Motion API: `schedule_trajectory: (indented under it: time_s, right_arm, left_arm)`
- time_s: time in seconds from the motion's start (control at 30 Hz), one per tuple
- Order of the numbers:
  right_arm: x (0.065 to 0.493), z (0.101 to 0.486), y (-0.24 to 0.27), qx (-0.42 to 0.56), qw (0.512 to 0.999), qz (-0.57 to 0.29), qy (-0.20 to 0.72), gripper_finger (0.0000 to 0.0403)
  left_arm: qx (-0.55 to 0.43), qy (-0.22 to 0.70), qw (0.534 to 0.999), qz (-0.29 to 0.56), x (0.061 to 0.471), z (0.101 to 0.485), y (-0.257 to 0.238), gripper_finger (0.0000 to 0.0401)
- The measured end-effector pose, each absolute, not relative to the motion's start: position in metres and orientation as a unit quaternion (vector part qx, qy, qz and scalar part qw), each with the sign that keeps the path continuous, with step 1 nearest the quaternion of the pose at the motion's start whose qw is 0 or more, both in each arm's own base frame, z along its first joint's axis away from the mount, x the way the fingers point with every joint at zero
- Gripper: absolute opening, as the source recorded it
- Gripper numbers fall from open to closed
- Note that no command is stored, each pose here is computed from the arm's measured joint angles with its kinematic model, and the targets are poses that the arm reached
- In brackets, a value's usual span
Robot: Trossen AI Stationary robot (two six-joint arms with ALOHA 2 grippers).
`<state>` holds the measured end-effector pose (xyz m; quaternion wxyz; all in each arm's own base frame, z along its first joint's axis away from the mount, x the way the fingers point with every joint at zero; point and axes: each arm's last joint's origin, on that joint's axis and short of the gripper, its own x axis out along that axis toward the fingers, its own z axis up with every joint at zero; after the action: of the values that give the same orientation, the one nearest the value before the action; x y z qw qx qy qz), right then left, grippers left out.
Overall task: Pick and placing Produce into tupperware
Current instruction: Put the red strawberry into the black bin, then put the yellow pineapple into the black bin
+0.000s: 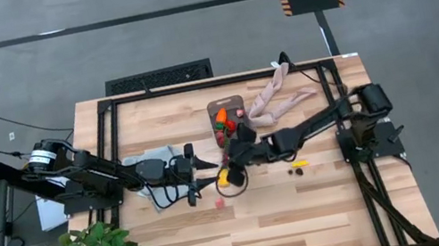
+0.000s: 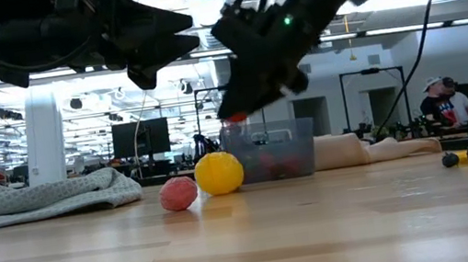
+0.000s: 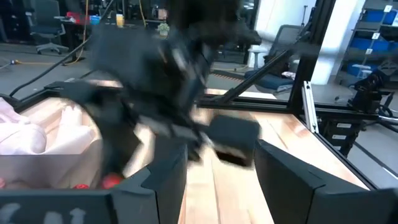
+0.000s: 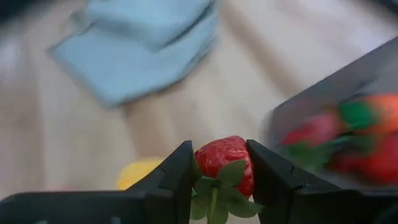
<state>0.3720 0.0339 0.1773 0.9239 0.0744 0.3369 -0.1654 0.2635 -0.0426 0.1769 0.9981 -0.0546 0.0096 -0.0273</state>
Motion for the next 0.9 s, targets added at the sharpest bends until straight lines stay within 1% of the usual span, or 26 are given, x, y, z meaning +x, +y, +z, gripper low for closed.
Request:
schedule_trajectory:
  time_s: [0.17, 0.3, 0.4, 0.47, 0.5, 0.57, 0.63, 0.77, 0.9]
  right_arm:
    - [0.358, 0.206, 0.003, 0.065, 0.913, -0.233, 0.328, 0.0160]
    - [0.351, 0.212, -0.027, 0.069, 0.901, -0.265, 0.336, 0.0158]
    - [0.350, 0.206, -0.052, 0.102, 0.899, -0.240, 0.353, 0.0156]
    - [0.349, 0.198, -0.065, 0.125, 0.896, -0.216, 0.367, 0.0164]
    - [0.352, 0.194, -0.071, 0.133, 0.896, -0.208, 0.369, 0.0173]
    - [0.345, 0.184, -0.078, 0.148, 0.880, -0.199, 0.405, 0.0202]
    - [0.349, 0.185, -0.080, 0.157, 0.886, -0.185, 0.394, 0.0239]
    - [0.348, 0.184, -0.079, 0.152, 0.885, -0.176, 0.404, 0.0307]
    - [0.352, 0.194, -0.080, 0.142, 0.893, -0.171, 0.391, 0.0349]
  left_arm:
    - [-0.054, 0.015, 0.998, -0.026, 0.263, 0.176, -0.043, 0.0176]
    - [-0.059, 0.016, 0.998, -0.016, 0.263, 0.175, -0.042, 0.0176]
    - [-0.060, 0.017, 0.998, -0.013, 0.263, 0.175, -0.042, 0.0176]
    - [-0.063, 0.018, 0.998, -0.013, 0.263, 0.175, -0.042, 0.0176]
    - [-0.066, 0.019, 0.998, -0.012, 0.263, 0.175, -0.042, 0.0176]
    - [-0.068, 0.019, 0.997, -0.013, 0.264, 0.175, -0.042, 0.0176]
    - [-0.068, 0.021, 0.997, -0.008, 0.264, 0.175, -0.041, 0.0176]
    - [-0.067, 0.022, 0.997, 0.005, 0.264, 0.175, -0.040, 0.0176]
    - [-0.067, 0.025, 0.997, 0.013, 0.264, 0.174, -0.038, 0.0176]
